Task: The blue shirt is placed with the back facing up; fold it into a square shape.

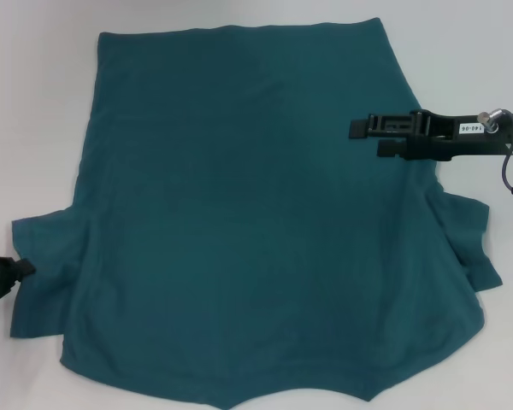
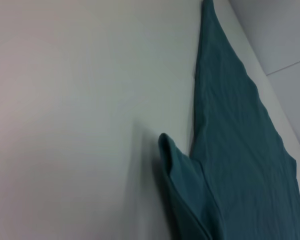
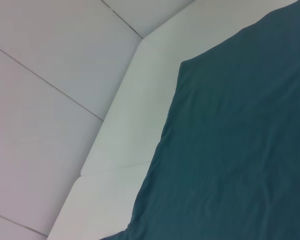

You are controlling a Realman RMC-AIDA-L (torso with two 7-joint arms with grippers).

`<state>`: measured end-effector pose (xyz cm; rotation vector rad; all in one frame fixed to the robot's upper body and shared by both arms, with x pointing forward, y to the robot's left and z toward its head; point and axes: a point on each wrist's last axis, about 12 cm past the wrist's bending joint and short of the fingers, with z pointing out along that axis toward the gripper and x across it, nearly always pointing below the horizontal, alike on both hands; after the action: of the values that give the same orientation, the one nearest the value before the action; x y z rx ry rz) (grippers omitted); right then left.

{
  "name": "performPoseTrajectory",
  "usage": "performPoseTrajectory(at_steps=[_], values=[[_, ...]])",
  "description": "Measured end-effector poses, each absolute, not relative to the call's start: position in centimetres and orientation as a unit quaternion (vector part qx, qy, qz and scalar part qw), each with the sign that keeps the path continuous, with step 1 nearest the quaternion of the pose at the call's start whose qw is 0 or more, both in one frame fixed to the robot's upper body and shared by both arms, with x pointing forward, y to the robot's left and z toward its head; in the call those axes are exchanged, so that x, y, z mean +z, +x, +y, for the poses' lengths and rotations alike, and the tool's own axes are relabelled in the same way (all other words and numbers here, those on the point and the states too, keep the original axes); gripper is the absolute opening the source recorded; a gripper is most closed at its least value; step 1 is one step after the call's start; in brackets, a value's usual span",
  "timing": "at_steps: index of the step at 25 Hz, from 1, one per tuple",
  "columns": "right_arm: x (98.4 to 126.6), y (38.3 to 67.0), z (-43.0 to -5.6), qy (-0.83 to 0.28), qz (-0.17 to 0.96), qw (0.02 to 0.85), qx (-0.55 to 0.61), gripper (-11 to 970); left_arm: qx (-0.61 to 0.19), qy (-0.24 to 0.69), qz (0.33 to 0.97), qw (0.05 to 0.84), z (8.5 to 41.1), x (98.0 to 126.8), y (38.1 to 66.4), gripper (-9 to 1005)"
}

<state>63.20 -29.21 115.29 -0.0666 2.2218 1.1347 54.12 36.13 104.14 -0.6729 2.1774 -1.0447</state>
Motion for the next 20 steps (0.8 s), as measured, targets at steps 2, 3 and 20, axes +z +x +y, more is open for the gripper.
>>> performPoseTrajectory(at_steps=[2, 3, 20], values=[[115.3, 63.2, -29.2, -0.025, 0.844, 0.317, 0.431, 916, -0.397, -0.254, 0.825, 0.311, 36.1, 104.2, 54.1, 138], [115.3, 63.2, -29.2, -0.025, 0.844, 0.318, 0.431, 916, -0.397, -0.253, 0.825, 0.311, 36.1, 104.2, 54.1, 95], [115.3, 63.1, -29.3, -0.023, 0.842, 0.317, 0.436, 916, -0.331, -0.193, 0.866, 0.320, 37.6, 107.5, 57.0, 0]])
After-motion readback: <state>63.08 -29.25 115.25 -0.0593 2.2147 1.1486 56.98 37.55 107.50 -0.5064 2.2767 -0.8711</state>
